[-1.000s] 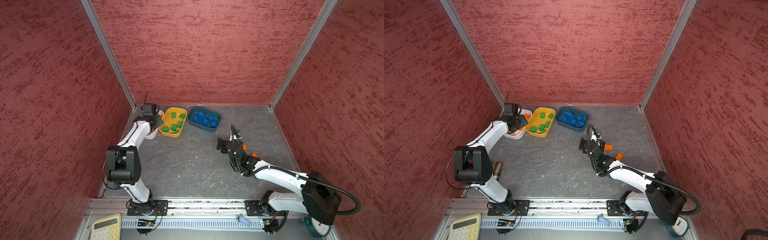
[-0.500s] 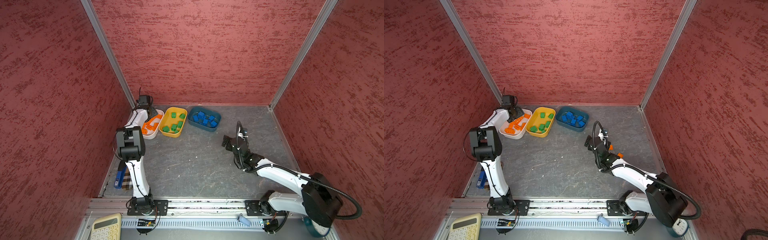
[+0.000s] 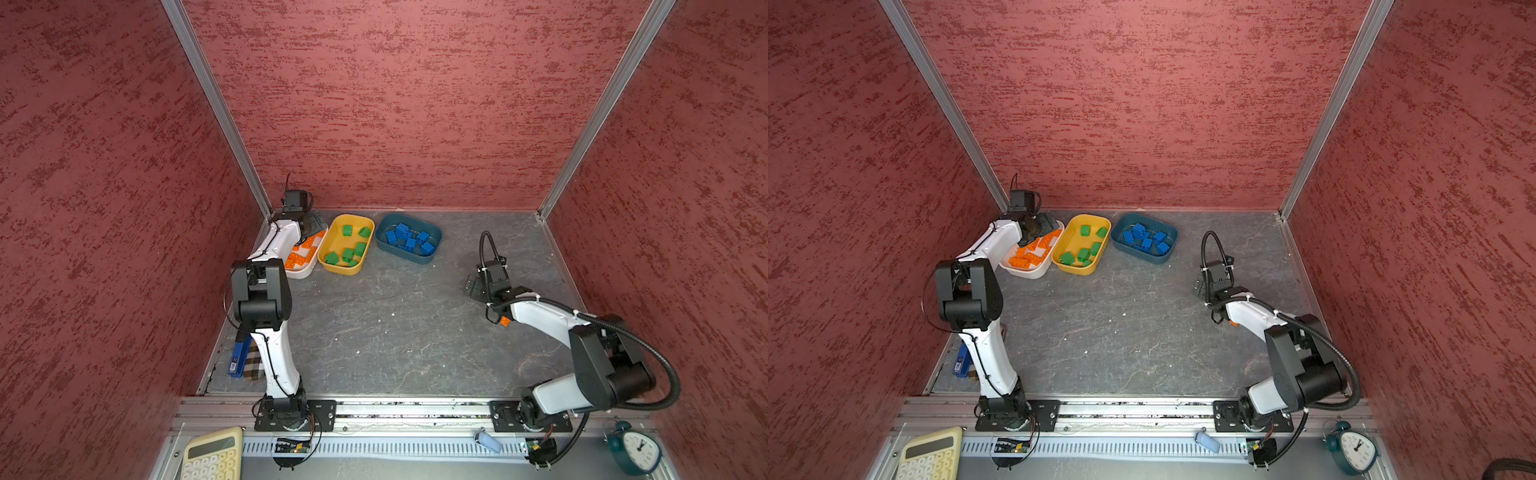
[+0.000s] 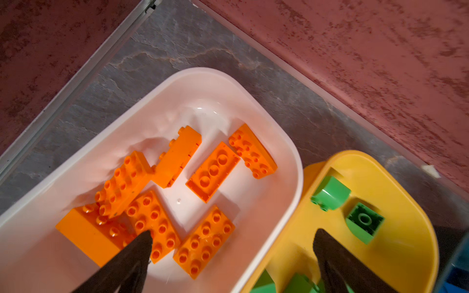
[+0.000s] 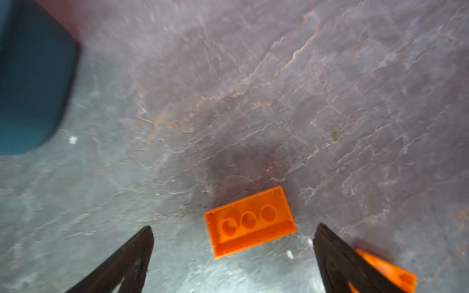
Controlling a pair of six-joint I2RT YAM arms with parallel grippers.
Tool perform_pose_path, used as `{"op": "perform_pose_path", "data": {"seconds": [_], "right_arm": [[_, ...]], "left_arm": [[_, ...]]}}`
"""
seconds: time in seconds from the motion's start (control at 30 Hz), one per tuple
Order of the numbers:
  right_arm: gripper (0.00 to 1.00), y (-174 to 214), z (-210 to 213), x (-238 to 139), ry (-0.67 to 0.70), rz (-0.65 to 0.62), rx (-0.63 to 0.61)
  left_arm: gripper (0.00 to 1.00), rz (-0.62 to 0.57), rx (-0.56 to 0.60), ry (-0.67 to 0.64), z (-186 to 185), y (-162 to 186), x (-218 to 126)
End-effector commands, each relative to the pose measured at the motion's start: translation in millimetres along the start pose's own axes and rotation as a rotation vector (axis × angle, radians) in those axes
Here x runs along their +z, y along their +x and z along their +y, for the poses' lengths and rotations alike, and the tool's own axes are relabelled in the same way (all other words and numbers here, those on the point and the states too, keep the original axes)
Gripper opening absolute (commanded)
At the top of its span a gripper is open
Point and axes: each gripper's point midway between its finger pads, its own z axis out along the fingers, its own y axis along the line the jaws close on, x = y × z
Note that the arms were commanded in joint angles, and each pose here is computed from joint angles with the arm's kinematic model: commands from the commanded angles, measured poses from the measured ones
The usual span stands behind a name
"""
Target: Sort the legos into containers by color
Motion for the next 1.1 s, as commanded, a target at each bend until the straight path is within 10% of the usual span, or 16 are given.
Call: {"op": "perform_pose_path", "data": {"seconds": [0.0,0.63,1.07], "right_arm": [[0.99,10,-1,8,-0.039,0.111,-0.075],[0.80,25,-4,29,0.002,0.278,-0.263],[0.57,21,1,24,-0.026,0.254,-0.252]], "left_arm": [[0.99,-0.071,0.001,0.093,-17,-13,-32],[0.99,-0.122,-0.021,0.142,-14,15,-108],[0.99,0.030,0.078,0.409,-116,101,-136]]}}
